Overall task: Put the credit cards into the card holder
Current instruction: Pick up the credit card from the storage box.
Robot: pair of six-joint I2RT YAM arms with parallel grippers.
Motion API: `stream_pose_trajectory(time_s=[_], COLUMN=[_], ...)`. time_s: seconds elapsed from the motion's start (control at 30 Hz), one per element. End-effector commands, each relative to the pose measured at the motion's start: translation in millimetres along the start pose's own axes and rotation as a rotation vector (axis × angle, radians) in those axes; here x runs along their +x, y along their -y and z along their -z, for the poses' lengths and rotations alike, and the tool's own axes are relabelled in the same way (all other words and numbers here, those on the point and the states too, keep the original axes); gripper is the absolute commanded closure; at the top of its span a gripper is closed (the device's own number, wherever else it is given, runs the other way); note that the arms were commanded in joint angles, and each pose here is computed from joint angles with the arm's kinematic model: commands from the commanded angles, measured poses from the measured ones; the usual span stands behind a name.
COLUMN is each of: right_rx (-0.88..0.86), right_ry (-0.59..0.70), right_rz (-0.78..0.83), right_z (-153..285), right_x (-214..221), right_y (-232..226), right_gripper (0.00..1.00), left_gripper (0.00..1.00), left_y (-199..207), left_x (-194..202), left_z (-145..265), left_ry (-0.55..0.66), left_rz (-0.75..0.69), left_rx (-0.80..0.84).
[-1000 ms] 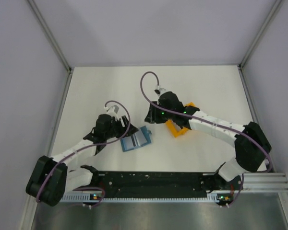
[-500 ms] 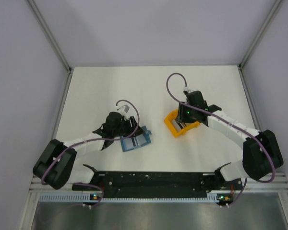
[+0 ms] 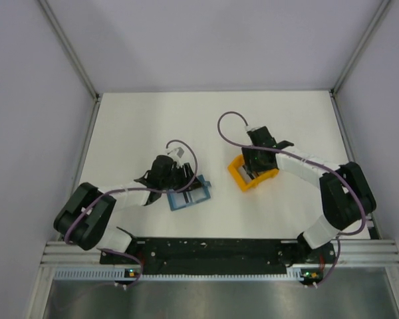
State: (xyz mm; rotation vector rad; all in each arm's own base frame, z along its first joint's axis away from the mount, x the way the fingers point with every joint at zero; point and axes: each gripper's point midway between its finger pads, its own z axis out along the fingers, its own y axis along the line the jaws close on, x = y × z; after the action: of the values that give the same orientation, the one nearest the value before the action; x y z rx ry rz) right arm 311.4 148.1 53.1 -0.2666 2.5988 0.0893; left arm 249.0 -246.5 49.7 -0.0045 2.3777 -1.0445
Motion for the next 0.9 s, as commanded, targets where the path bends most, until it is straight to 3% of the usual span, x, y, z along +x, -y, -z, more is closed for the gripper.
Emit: stream_pose_trajectory(time_s=[0.0,0.27,0.6,0.7,0.87], right_rx=[0.060,0.072,-0.058,-0.132,-0.245], right_ry=[0.014,-0.068,-0.039,-0.008,0.035], right_rz=[0.105,0.112,0.077,0.073,0.064], right_z=[-8,-32,-19,-6,16], right_x=[-14,7,-2,-11,-24], right_y=[-1,-8,-31,-43,-62], right_gripper=[0.36,0.39,0.79,0.85,0.86], left_gripper=[0.51,0.51,0.52,0.52,0.52], left_y=[19,18,15,16,15], left_x=[-17,-18,-17,-17,-17], left_z=[-7,-7,-8,-9,-9], left_ry=[0.033,0.034,0.029,0.027,0.028], left_rz=[-0.031,-0.035,-0.029,-0.027,-0.027], left_rx=[0.065,0.056,0.047,0.050,0.046])
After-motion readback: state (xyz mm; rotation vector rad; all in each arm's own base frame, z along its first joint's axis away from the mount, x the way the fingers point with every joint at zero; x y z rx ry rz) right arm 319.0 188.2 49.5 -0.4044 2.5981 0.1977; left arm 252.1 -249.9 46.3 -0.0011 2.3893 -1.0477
